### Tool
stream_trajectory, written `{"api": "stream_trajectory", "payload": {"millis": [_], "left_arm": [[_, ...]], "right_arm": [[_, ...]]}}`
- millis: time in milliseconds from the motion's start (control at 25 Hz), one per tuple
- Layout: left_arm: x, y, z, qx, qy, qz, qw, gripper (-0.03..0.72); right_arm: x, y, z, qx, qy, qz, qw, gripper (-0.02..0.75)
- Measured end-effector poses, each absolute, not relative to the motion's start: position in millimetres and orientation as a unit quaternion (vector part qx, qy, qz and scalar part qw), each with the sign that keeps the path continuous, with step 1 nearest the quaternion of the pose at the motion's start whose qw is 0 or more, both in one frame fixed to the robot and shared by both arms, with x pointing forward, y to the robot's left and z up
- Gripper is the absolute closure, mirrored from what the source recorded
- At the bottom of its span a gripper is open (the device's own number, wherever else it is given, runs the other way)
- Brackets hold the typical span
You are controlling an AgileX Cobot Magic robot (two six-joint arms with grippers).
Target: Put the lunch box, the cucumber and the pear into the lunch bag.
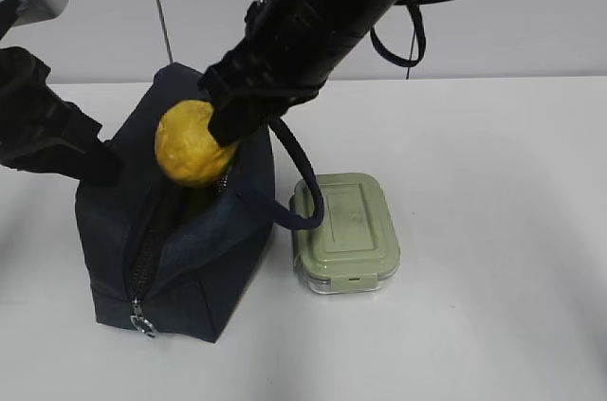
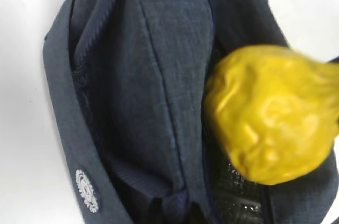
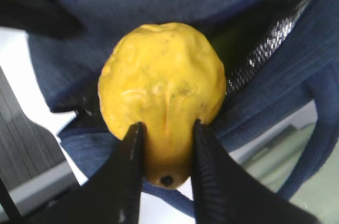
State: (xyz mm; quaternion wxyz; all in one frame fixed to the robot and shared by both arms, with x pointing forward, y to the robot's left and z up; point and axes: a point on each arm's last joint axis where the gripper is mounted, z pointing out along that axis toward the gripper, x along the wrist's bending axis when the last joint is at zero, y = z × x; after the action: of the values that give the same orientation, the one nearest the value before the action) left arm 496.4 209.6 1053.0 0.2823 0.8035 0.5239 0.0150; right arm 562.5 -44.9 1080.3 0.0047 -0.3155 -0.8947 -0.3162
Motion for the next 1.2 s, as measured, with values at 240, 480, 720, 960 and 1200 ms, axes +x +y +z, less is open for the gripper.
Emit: {"api": "stream_trajectory", "payload": {"millis": [240,480,720,960,1200], "left_arm": [[496.4,209.6,1053.0,0.803,0.524,0.015,0.283,0.67],[496.4,209.6,1053.0,0.803,0.524,0.015,0.283,0.67],[496.4,209.6,1053.0,0.803,0.524,0.015,0.283,0.67],[496.3,209.6,1053.0,0.803,0.524,0.014,0.282,0.67],[496.2,209.6,1053.0,0.804,0.524,0.014,0.282,0.67]], "right_arm": [[567.6,-44.9,1053.6,-0.305,-0.918,-0.254,0.01,0.562],[569.7,-38.0,1041.9,-0.309,-0.915,-0.257,0.029,0.499],[571.0,-35.5,1045.7,-0.309,-0.911,-0.272,0.028,0.163],[576.1,-45.9,1057.7,-0.344,-0.893,-0.289,0.023,0.163],[599.5,-106.9,1088.9,-0.43,-0.842,-0.326,0.003,0.167]]}}
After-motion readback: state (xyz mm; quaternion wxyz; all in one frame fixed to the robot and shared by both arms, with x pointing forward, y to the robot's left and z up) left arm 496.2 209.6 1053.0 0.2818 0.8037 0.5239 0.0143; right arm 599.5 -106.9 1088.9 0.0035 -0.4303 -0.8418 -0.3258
